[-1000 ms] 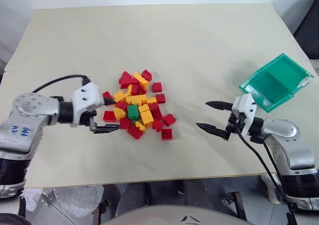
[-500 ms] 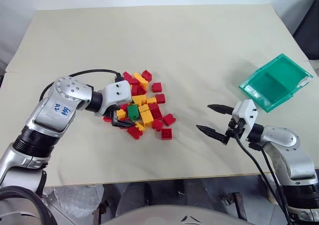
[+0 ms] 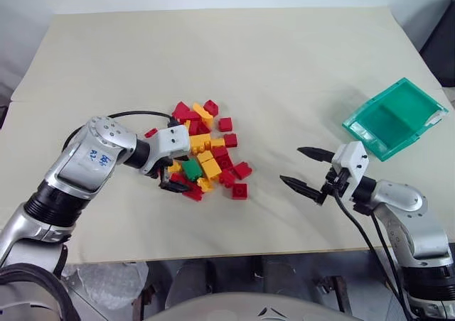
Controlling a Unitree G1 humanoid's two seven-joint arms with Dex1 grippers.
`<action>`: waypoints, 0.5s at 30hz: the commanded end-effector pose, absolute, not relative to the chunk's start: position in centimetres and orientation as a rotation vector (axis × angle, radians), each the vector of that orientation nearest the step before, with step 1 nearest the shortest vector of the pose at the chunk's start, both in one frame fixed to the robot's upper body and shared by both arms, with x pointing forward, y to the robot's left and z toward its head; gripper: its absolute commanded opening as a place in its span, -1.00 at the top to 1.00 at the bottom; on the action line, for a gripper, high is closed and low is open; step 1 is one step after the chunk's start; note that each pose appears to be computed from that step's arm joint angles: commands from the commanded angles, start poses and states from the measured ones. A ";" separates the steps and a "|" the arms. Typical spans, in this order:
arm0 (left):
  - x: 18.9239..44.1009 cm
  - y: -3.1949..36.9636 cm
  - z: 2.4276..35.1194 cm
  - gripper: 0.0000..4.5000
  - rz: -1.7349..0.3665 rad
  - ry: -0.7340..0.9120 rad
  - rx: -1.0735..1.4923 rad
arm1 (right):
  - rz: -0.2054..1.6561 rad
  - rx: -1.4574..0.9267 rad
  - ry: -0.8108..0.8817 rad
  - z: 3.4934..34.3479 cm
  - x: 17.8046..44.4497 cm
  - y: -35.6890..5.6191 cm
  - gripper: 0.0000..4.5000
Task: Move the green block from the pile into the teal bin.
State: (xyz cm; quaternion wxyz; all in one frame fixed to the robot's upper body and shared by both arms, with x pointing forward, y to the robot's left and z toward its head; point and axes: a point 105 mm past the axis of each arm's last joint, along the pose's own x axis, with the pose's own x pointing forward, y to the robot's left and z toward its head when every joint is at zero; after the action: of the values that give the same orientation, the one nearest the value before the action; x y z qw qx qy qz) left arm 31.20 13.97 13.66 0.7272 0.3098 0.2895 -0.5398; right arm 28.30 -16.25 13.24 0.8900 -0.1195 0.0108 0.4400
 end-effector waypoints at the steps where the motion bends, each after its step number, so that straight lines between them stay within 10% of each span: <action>1: 32.5 14.7 13.1 -0.62 -1.088 0.647 0.709 | 0.916 -0.258 -0.012 14.0 28.5 -16.0 -1.00; 6: 33.1 14.3 13.9 0.05 -1.071 0.606 0.693 | 0.911 -0.264 -0.017 14.1 28.5 -16.0 -1.00; 15: 32.9 9.9 20.5 0.09 -1.250 0.246 0.487 | 0.853 -0.264 -0.012 14.6 28.1 -17.7 -1.00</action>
State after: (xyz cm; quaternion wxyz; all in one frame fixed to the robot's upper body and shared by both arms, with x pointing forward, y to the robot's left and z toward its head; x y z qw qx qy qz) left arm 33.16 10.83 17.43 0.7754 0.2312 0.1811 -0.5590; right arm 28.31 -16.99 13.05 0.8982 -0.1180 0.0163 0.4232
